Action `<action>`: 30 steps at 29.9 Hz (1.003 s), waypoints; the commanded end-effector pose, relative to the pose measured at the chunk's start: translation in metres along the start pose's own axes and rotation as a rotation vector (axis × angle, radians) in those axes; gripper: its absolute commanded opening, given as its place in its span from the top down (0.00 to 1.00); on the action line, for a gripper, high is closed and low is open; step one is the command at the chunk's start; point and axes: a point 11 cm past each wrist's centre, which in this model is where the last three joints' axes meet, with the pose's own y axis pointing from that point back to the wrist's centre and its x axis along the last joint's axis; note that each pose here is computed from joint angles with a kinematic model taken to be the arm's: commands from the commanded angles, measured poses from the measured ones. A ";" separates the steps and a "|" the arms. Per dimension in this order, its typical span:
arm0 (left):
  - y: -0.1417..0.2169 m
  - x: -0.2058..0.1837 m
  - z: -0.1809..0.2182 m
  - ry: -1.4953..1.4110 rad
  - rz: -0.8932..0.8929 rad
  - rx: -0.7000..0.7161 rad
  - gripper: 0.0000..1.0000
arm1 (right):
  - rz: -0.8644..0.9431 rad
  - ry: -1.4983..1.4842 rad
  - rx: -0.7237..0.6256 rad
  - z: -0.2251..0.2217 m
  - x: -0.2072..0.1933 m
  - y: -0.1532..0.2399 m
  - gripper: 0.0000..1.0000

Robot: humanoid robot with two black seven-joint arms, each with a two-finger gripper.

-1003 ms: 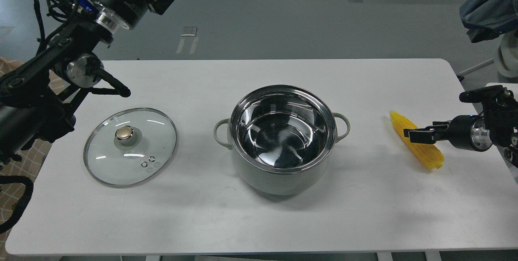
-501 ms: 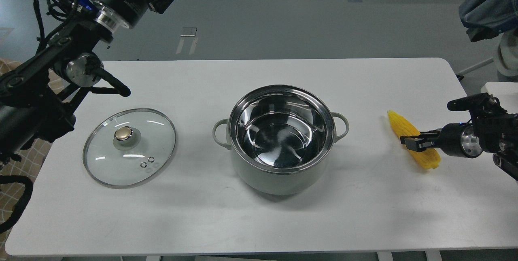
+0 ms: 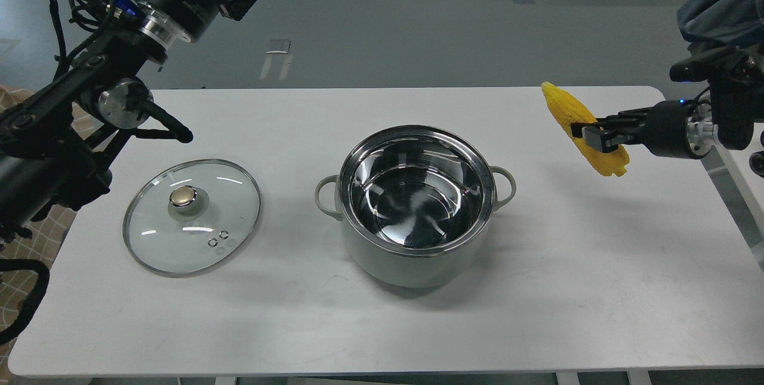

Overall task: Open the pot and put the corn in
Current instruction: 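Lift the corn with the right gripper and lower it into the pot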

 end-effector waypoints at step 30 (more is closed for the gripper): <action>0.000 0.002 0.005 -0.005 0.003 -0.005 0.03 | -0.263 0.286 0.351 -0.182 0.009 -0.120 0.80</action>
